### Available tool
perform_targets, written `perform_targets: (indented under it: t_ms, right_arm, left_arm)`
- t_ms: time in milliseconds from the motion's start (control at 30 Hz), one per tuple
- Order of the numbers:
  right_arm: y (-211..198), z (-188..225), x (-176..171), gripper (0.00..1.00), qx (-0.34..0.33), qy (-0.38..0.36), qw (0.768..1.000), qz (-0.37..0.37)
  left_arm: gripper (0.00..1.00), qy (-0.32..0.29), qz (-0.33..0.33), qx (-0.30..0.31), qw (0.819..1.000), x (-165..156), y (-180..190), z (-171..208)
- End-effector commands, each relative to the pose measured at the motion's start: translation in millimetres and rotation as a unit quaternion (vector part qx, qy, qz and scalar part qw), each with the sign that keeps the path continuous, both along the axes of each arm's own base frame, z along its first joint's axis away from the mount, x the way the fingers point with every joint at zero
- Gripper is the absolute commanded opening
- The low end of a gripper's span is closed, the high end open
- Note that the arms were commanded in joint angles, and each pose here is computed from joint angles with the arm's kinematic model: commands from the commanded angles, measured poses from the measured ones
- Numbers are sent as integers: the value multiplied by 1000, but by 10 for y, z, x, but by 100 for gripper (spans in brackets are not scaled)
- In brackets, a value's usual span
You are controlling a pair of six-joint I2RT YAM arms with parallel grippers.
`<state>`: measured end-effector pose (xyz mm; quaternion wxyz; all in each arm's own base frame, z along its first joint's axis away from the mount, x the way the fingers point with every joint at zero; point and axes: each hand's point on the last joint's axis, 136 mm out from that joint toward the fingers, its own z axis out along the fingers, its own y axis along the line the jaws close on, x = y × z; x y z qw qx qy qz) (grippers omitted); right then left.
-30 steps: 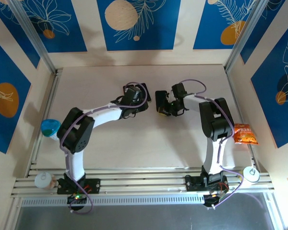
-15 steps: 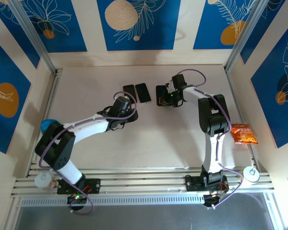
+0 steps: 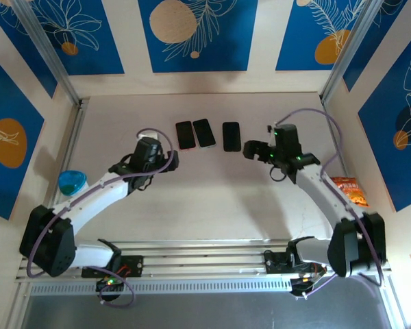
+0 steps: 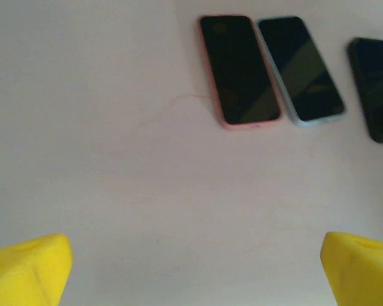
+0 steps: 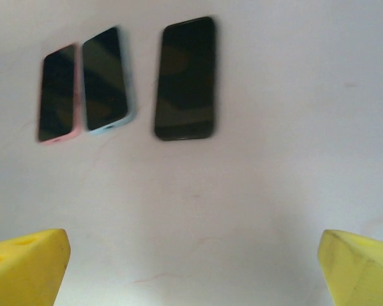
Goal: Put the phone into the phone case
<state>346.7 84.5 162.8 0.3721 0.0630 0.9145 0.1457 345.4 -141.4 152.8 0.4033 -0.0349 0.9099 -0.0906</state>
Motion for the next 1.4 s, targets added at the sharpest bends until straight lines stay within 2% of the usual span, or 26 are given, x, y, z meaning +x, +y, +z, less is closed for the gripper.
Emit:
perform_targets:
  t_ms: [0, 133, 200, 367, 567, 733, 800, 833, 900, 1033, 1100, 1167, 1300, 1367]
  right_arm:
    - [-393, -110, -90, 99, -39, -19, 998, -54]
    - [-662, -92, -140, 99, -57, -64, 991, -102]
    - [-776, -110, -136, 99, -61, -82, 987, -124]
    - [-948, -205, -105, 99, -87, -108, 979, -147]
    - [-1006, -281, 55, 99, -125, -197, 963, -134]
    - [-938, -457, 292, 99, -130, -186, 968, -107]
    - [-886, -408, 381, 99, -122, -218, 963, -97]
    - [-849, -445, 422, 99, -121, -212, 966, -88]
    - [-823, -573, 453, 99, -127, -203, 967, -82]
    - [-656, -602, 424, 99, -119, -231, 965, -37]
    - [-661, -627, 418, 99, -118, -252, 960, -40]
    - [-667, -683, 440, 99, -116, -217, 969, -36]
    - [-698, -690, 503, 99, -103, -209, 972, -34]
    - [-694, -696, 497, 99, -102, -206, 973, -33]
  left_arm:
    - [100, -4, 14, 45, 999, -44, 353, -73]
    - [100, -62, 36, 61, 996, -10, 602, -34]
    - [99, -72, 51, 69, 994, 11, 726, -63]
    - [99, -68, 68, 99, 990, 46, 976, -149]
    - [99, -117, 61, 148, 980, 131, 1138, -103]
    - [99, -158, 53, 185, 969, 208, 1234, -156]
    - [99, -162, 58, 180, 968, 226, 1268, -231]
    - [99, -170, 58, 170, 969, 233, 1263, -267]
    - [99, -194, 52, 159, 967, 267, 1226, -300]
    - [99, -195, 46, 169, 965, 330, 1237, -343]
    - [99, -204, 27, 169, 964, 345, 1209, -344]
    - [99, -217, 17, 168, 962, 379, 1200, -364]
    - [99, -240, 39, 173, 955, 435, 1269, -526]
    - [99, -211, 19, 162, 964, 425, 1218, -586]
